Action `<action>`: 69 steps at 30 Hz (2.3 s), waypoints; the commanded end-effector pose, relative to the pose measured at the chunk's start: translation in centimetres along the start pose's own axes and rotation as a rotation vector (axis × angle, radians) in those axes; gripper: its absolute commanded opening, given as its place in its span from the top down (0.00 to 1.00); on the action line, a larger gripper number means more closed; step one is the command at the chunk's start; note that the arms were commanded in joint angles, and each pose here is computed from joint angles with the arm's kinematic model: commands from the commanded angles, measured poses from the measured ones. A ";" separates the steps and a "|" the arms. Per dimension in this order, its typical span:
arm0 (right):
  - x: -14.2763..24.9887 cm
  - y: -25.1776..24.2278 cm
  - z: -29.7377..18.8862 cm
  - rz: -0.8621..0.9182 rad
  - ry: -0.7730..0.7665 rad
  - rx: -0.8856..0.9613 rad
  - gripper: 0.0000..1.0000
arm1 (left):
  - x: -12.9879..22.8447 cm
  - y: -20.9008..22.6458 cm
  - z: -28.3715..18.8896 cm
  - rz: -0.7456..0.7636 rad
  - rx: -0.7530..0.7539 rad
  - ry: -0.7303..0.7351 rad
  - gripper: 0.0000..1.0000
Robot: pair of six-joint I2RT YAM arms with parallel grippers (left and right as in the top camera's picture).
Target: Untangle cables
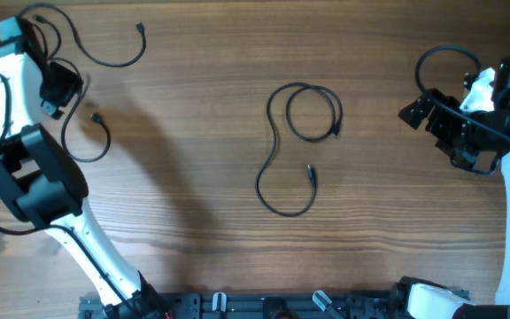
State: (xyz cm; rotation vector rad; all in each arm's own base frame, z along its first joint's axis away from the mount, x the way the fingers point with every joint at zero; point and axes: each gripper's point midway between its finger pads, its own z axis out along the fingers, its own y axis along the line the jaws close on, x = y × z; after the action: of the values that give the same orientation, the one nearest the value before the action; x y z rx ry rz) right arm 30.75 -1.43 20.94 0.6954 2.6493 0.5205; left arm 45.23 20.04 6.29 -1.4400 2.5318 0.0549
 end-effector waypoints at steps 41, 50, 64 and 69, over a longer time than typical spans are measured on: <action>-0.2 0.5 0.2 -0.003 0.007 -0.019 0.00 | 10.1 1.7 5.4 -0.013 0.267 0.464 0.95; -0.2 0.5 0.2 -0.001 0.008 -0.019 0.00 | 11.8 -2.6 2.2 -0.061 0.551 0.623 0.89; 0.0 0.5 0.2 0.004 0.015 -0.022 0.00 | 6.9 -7.6 -5.2 0.108 0.752 0.428 0.21; -0.3 1.8 0.2 -0.007 0.012 -0.096 0.00 | 10.6 -10.1 -9.8 0.484 0.650 0.263 0.06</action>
State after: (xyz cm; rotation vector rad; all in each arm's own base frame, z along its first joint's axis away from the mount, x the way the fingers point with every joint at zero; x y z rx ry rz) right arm 31.12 -1.04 21.10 0.6818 2.6383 0.5597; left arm 46.59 8.47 9.76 -1.0518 2.5751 -1.0637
